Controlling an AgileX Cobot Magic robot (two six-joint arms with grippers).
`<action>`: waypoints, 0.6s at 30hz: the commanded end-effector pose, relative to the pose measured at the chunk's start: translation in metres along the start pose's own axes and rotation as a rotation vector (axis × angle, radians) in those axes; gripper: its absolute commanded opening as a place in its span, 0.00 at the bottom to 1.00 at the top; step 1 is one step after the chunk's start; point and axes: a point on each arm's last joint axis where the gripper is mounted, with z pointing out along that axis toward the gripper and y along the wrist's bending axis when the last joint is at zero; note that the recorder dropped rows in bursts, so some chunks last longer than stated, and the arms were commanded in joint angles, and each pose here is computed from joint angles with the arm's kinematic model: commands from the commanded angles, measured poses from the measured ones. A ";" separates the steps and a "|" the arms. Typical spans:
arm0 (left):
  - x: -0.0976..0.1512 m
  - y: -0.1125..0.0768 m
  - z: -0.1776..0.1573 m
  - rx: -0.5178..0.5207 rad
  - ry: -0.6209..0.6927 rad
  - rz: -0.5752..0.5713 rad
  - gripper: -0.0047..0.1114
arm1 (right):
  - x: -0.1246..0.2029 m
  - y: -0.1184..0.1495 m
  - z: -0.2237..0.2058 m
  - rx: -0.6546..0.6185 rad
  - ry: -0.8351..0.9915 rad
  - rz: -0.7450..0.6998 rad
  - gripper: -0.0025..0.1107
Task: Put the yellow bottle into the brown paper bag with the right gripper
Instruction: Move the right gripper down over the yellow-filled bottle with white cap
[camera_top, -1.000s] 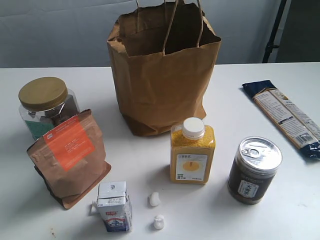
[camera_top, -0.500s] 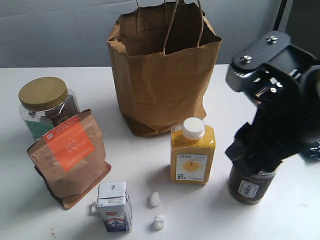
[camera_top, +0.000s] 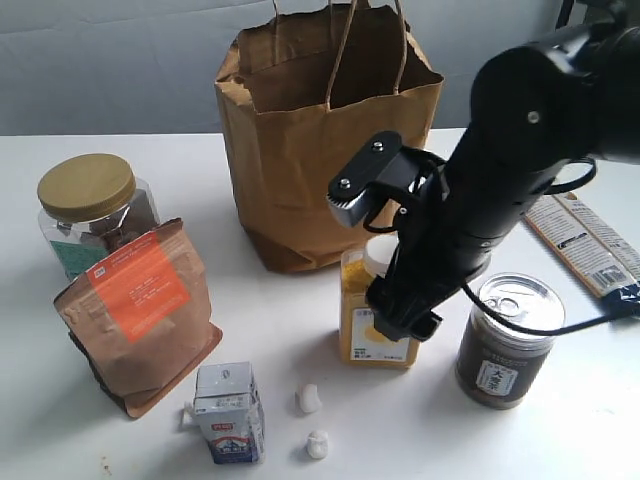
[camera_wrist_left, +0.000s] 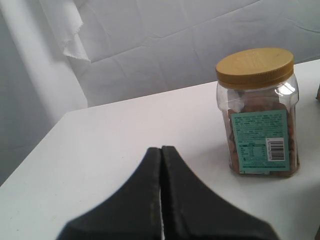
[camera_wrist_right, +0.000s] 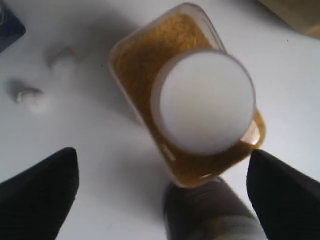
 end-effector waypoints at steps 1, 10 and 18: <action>0.000 0.000 0.000 0.003 -0.012 -0.001 0.04 | -0.018 -0.005 0.023 0.005 -0.031 -0.042 0.76; 0.000 0.000 0.000 0.003 -0.012 -0.001 0.04 | -0.025 -0.010 0.057 0.016 0.005 -0.074 0.73; 0.000 0.000 0.000 0.003 -0.012 -0.001 0.04 | -0.024 -0.007 0.057 -0.015 0.022 -0.017 0.10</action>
